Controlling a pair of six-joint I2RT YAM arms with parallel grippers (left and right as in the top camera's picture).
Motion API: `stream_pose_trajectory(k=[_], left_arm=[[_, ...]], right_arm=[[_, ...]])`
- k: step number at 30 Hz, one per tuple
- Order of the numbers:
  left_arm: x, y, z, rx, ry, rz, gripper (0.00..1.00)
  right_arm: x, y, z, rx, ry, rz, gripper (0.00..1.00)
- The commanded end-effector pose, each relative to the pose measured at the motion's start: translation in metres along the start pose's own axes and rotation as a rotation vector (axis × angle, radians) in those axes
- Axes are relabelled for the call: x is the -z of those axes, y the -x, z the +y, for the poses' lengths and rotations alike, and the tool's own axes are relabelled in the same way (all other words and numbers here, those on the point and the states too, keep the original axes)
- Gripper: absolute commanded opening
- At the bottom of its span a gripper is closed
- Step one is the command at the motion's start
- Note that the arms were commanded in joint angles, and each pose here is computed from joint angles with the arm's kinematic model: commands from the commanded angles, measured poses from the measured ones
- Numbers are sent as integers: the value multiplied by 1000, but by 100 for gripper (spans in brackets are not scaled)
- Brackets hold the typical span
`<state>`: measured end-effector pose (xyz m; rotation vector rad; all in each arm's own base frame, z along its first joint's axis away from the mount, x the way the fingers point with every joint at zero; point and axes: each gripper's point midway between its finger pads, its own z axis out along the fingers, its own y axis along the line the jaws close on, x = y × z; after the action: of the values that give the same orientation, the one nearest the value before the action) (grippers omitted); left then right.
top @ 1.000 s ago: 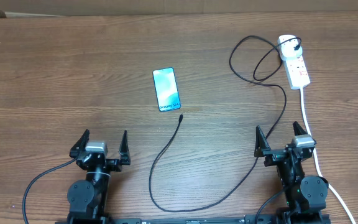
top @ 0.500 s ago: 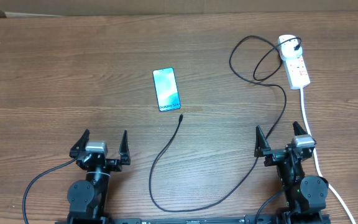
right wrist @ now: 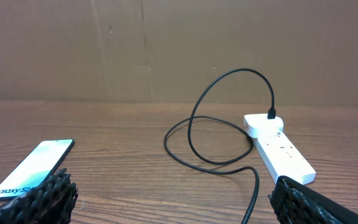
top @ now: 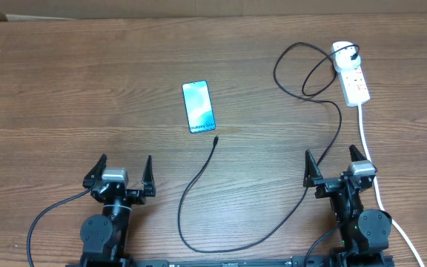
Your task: Plug charger to phone and switch on socket
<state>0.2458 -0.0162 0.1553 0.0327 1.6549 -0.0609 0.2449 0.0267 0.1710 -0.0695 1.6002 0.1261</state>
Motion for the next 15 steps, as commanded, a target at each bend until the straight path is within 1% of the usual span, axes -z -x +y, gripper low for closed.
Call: stream_pose_trajectory(k=[1, 15], left_arm=[[0, 0, -2, -19, -10, -7, 100], [0, 0, -2, -19, -10, -7, 100]], right_arm=[[0, -1, -3, 0, -16, -6, 100], [0, -1, -3, 0, -16, -6, 100]])
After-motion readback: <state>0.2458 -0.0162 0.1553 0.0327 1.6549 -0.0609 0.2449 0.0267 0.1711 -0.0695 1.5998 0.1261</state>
